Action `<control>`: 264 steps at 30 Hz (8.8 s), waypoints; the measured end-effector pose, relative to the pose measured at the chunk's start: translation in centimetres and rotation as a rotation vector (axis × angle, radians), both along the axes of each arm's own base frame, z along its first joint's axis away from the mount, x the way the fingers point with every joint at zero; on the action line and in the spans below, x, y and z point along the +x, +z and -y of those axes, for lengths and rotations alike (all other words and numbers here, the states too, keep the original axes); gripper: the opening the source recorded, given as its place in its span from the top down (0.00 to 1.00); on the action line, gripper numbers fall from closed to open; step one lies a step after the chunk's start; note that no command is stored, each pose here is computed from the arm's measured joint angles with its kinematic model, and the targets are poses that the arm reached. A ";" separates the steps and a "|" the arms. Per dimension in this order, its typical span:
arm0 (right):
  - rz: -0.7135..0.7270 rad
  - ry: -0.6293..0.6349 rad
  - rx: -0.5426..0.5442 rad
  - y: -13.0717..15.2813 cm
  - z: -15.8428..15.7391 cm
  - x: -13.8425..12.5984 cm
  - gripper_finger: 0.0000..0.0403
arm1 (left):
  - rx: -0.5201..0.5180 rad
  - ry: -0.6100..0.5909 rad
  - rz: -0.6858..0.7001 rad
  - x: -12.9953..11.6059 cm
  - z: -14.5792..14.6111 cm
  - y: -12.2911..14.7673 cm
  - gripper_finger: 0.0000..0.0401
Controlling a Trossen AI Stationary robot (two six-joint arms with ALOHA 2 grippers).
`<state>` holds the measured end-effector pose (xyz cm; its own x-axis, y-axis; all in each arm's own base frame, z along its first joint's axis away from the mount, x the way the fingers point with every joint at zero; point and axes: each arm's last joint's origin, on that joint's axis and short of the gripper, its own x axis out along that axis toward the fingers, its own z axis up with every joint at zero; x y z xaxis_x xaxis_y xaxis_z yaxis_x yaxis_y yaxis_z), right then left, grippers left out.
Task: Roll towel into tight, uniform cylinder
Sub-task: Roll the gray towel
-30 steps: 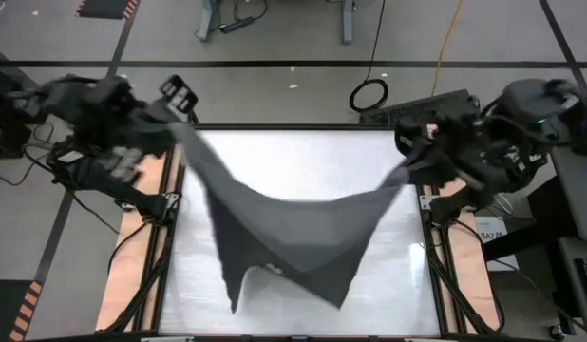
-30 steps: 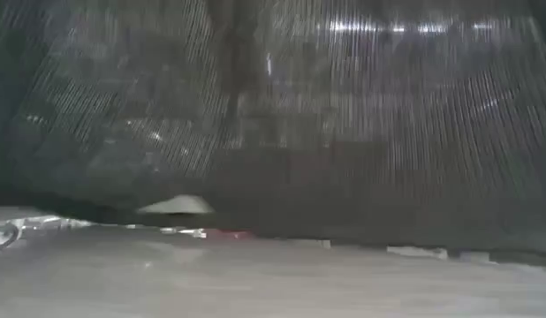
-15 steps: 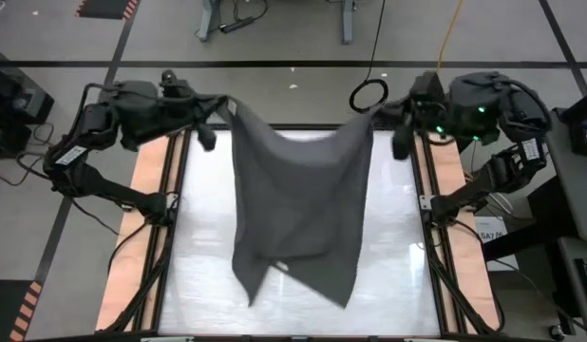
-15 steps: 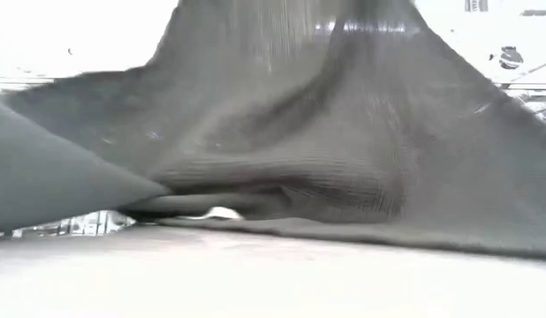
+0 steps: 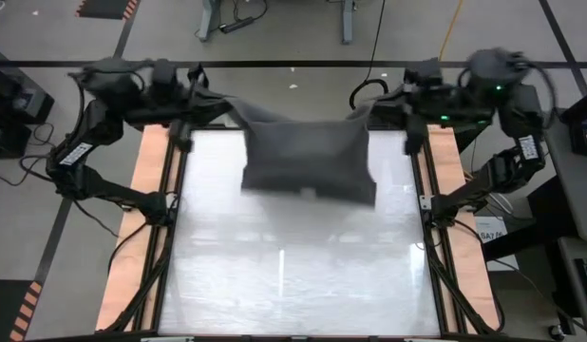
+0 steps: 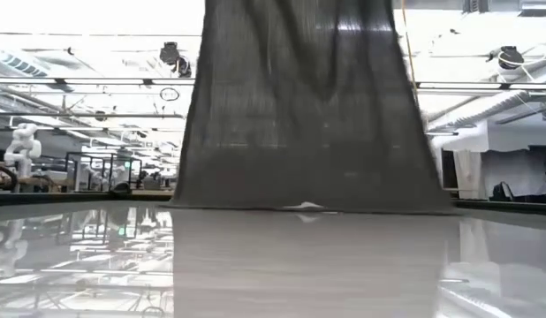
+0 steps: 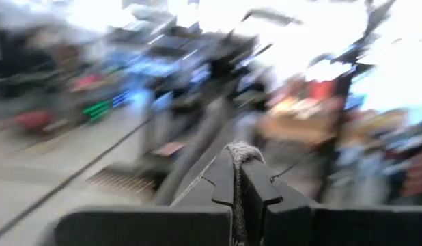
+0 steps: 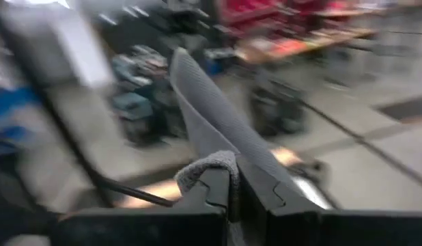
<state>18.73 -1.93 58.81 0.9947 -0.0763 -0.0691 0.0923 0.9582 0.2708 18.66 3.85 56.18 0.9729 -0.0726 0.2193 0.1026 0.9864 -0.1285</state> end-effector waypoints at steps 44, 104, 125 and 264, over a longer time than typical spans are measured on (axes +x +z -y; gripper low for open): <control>0.205 0.650 0.371 3.0 -6.4 -2.6 1.00 | -0.089 -0.861 0.274 -0.7 7.3 5.9 1.00; -0.206 0.064 0.079 -2.0 -1.1 -0.1 0.99 | -0.411 0.467 -0.410 1.7 0.9 -3.7 1.00; -0.560 -0.181 -0.086 -6.5 8.4 2.3 0.99 | -0.389 0.584 -0.639 3.0 -7.7 -10.6 1.00; -0.930 -0.595 0.407 -22.3 18.1 2.2 0.60 | -0.504 0.841 -1.086 -2.6 -11.9 -26.2 0.85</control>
<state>20.98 -20.04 36.51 0.3637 -0.3162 -0.8762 0.8193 0.5562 0.1393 16.11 15.70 29.93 0.3886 0.4489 -0.8047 -0.8391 0.5332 -0.1077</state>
